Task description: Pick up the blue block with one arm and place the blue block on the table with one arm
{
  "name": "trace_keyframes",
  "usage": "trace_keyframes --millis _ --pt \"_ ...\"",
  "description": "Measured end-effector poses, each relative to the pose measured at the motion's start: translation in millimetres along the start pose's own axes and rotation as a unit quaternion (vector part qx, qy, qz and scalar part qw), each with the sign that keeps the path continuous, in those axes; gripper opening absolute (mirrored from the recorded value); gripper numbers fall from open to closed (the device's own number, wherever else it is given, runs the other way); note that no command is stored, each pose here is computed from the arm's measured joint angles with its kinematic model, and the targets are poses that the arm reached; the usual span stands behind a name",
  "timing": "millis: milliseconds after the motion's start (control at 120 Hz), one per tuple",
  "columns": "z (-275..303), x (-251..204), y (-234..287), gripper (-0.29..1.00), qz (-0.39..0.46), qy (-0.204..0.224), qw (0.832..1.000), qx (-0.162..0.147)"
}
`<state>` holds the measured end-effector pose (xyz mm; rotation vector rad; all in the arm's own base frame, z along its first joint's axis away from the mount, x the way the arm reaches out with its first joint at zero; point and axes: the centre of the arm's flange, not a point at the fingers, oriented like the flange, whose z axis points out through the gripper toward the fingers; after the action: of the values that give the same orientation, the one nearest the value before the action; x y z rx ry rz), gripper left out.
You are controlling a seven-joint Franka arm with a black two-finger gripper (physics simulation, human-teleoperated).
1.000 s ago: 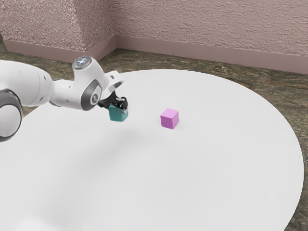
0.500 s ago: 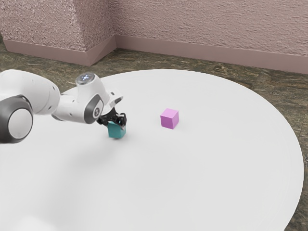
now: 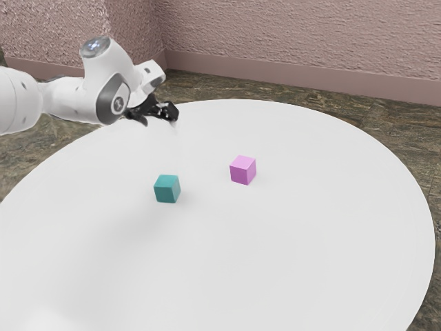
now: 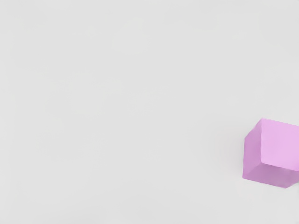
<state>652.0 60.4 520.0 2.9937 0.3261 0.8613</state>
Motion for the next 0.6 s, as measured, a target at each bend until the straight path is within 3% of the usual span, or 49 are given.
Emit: trace_keyframes --millis 92,183,383,600 --pt "-118.9 3.6 23.3 0.68 0.019 0.0 1.0 -0.014" --pt "-158.9 -20.0 24.0 0.69 0.029 -0.044 0.999 -0.013" --pt "-171.0 -66.9 -3.5 0.7 0.029 -0.147 0.988 0.017" --pt "-169.8 -88.8 -8.1 0.7 0.037 -0.197 0.979 0.026"
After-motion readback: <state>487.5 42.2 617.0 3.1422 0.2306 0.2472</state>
